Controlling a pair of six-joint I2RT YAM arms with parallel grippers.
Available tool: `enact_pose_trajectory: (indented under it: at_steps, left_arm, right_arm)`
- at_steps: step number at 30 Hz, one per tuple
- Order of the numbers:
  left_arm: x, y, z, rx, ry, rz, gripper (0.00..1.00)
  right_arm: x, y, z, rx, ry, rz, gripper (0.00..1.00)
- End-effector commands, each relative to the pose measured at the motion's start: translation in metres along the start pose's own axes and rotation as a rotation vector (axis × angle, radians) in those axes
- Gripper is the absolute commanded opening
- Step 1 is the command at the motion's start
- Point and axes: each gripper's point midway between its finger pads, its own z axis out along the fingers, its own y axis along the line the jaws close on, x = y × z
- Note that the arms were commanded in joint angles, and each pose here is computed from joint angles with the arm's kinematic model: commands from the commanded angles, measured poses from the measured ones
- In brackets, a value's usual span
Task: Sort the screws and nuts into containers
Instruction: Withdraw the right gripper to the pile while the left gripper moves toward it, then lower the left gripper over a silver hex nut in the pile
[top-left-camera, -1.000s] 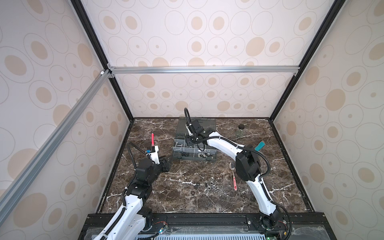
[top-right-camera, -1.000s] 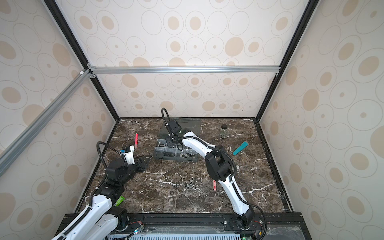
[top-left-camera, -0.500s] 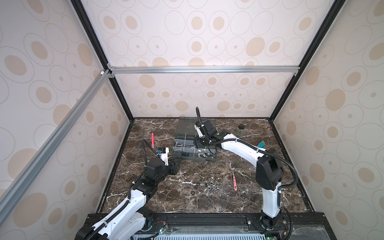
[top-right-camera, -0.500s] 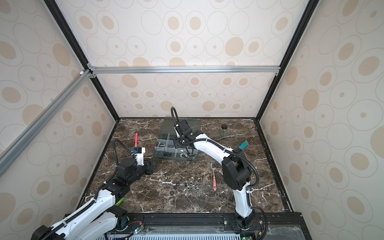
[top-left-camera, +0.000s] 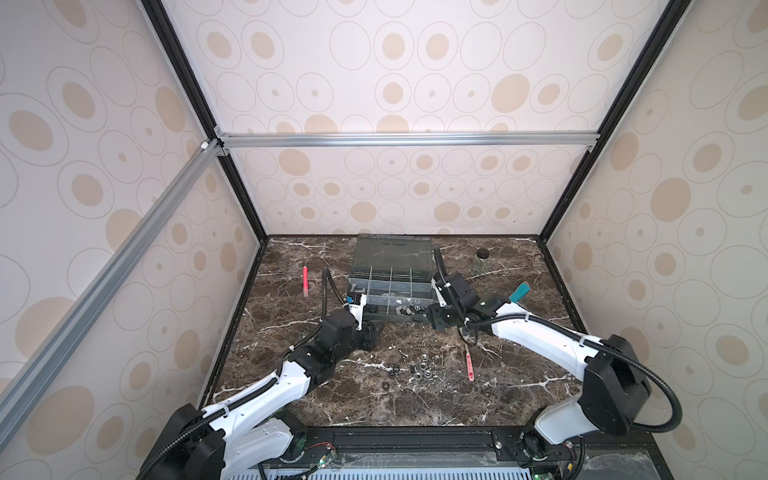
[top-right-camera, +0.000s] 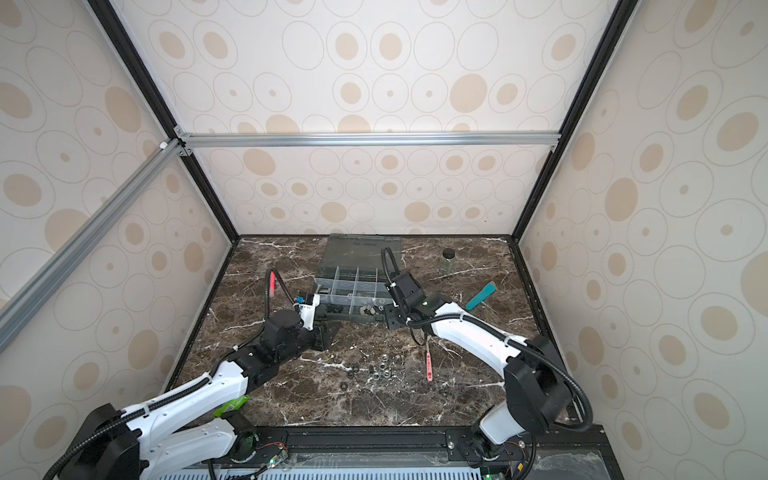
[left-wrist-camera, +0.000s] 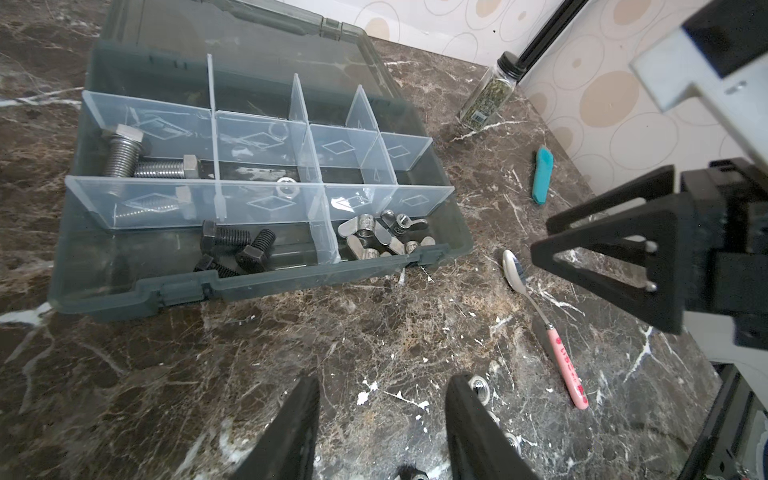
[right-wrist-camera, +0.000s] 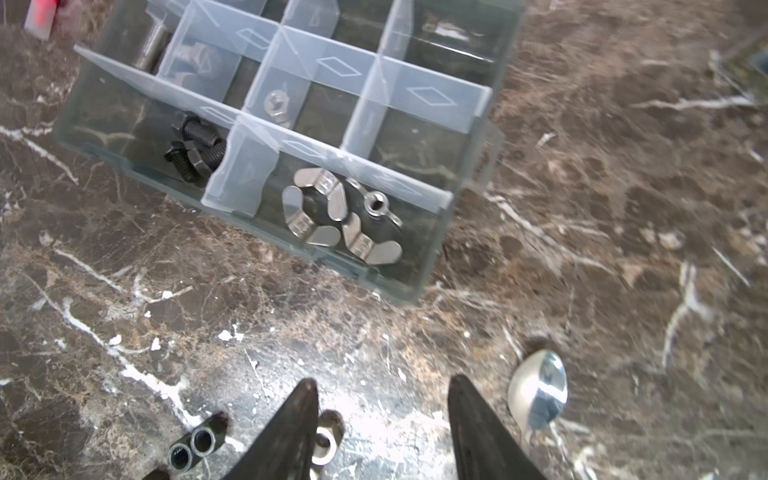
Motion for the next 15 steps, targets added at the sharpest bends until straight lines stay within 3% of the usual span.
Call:
enact_pose_trajectory:
  at_steps: [1,15]
  left_arm:
    - [-0.015,-0.015,0.001,-0.001,-0.018,0.067,0.49]
    - [0.020,-0.058,0.031,0.041,0.131,0.229,0.49]
  right_arm:
    - [0.010,-0.017,-0.007,0.050,-0.025,0.078,0.54]
    - [0.037,-0.061,-0.040,0.161,-0.110,0.191,0.57]
